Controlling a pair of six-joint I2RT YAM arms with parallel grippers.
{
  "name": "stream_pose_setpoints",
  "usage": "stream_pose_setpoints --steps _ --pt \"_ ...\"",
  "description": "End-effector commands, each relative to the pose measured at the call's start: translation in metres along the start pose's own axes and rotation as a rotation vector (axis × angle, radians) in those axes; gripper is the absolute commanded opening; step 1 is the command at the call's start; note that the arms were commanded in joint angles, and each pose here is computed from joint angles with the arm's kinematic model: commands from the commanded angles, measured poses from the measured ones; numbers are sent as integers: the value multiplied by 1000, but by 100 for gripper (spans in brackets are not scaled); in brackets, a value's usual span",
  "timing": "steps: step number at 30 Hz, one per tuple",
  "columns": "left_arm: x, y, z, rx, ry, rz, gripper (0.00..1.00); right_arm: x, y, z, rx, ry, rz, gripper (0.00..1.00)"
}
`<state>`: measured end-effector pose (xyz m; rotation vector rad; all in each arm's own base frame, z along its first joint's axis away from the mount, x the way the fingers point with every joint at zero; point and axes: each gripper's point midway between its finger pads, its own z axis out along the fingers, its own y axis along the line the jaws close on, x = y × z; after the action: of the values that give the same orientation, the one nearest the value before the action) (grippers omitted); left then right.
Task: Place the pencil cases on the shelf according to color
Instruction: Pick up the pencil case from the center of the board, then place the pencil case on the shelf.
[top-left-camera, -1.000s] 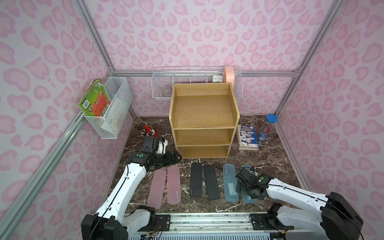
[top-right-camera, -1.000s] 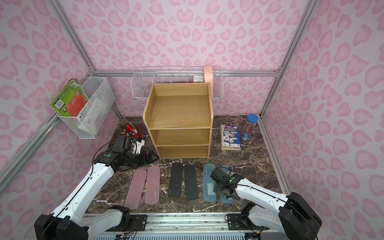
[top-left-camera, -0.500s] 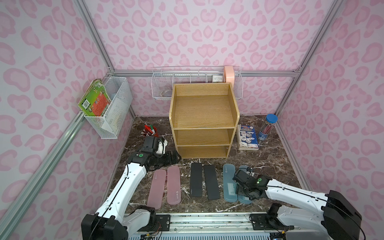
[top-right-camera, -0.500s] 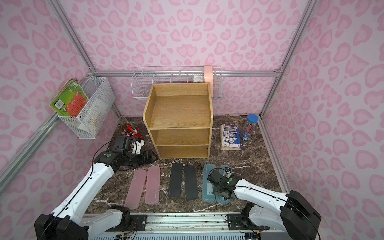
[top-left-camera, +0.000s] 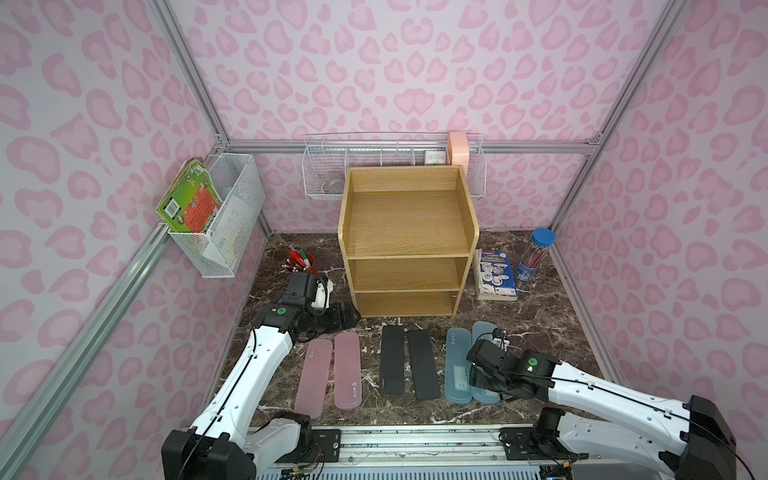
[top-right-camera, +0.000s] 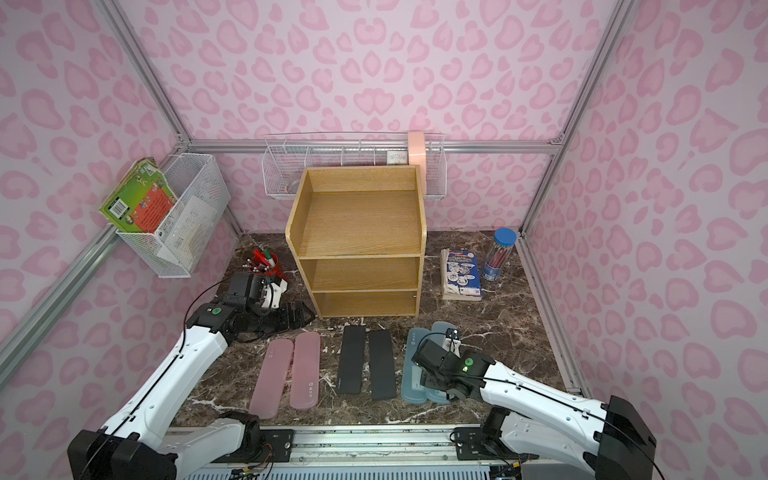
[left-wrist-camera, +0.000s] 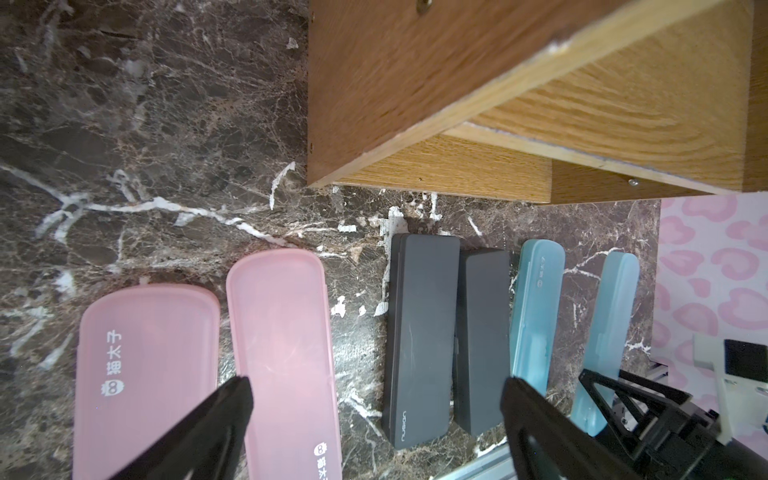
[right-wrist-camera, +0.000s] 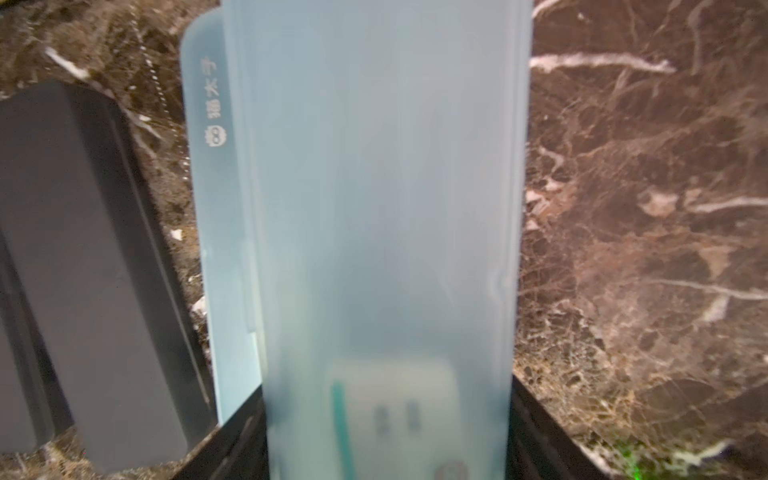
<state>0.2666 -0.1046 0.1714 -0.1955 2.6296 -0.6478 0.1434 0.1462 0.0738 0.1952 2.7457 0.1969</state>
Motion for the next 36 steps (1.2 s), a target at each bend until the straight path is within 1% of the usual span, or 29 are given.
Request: stream_pose_setpoints --steps 1,7,13,16,19,23,27,32,36 --pt "1 3 -4 -23 -1 10 98 -3 -1 -8 19 -16 -8 50" --pt "0 4 -5 -30 -7 16 98 -2 7 -20 40 -25 -43 48" --pt "2 6 -4 -39 6 19 98 8 28 -27 -20 -32 -121 47" --pt "1 8 -7 -56 -4 23 98 18 40 -29 -43 -22 -175 46" --pt "-1 8 -9 -59 -19 28 98 24 58 -37 -93 -31 -224 46" --pt "-2 4 -11 -37 -26 29 98 24 97 -65 -229 -86 -290 44" --pt "-6 -4 -17 -10 -36 27 98 23 132 -93 -328 -132 -377 44" --pt "-22 -21 -38 26 -95 46 99 20 166 -120 -390 -169 -481 44" --pt "-41 -36 -54 49 -159 82 99 4 186 -145 -439 -242 -518 44"
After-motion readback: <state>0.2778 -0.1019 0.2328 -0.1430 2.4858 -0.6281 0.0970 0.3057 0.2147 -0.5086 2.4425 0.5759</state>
